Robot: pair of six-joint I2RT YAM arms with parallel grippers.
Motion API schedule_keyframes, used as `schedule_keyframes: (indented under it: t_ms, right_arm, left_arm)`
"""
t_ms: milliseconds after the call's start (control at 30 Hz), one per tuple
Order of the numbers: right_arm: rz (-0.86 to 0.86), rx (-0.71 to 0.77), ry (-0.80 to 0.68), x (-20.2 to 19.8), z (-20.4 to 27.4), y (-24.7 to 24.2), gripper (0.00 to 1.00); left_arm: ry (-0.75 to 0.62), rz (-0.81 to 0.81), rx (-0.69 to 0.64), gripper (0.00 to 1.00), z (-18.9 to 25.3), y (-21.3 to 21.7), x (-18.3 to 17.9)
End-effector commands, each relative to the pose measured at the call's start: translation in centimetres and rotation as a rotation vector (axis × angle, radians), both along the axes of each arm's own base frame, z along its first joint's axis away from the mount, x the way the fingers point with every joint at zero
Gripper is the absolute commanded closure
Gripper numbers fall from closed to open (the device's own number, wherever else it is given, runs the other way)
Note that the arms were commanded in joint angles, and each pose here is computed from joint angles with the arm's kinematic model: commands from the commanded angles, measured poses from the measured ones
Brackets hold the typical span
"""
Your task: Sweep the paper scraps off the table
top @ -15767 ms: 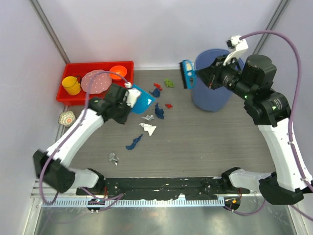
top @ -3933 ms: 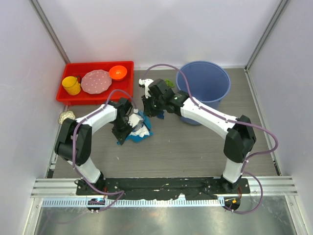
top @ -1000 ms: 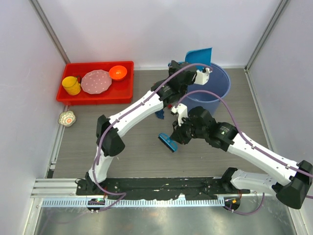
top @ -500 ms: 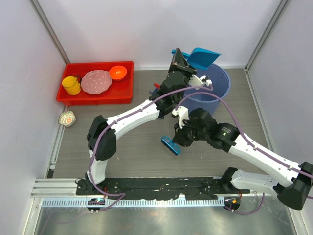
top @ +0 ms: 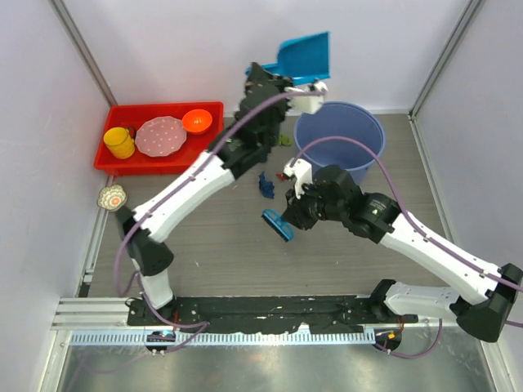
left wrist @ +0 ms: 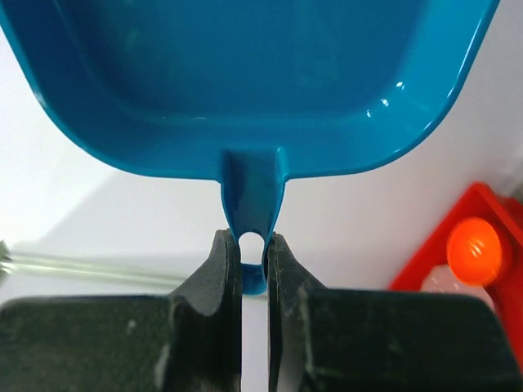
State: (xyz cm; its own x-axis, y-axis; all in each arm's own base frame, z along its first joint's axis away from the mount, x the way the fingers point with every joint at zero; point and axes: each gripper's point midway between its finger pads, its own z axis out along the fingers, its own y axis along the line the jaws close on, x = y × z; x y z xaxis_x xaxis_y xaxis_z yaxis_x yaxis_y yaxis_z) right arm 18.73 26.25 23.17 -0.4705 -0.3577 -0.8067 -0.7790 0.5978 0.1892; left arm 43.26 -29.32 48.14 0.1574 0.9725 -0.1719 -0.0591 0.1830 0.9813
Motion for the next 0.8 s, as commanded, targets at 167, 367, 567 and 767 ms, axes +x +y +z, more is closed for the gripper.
schedule_keyframes:
  t_ms: [167,367,567,767]
  right_arm:
    - [-0.044,-0.017,-0.216,6.9,6.2,4.8,0.99]
    - [-0.229,-0.236,-0.406,15.4,6.9,5.8,0.99]
    - [-0.217,-0.492,-0.476,20.5,3.6,7.5,0.99]
    - [-0.237,-0.629,-0.407,21.2,-1.8,6.7,0.99]
  left_arm:
    - [0.474,0.225,-0.444,1.00,-8.7,16.6,-3.3]
    - [0.709,0.364,-0.621,1.00,-17.6,25.4,-7.8]
    - [1.054,0.482,-0.593,1.00,-27.5,29.5,-14.6]
    - [1.428,0.530,-0.469,1.00,-35.9,29.0,-20.6]
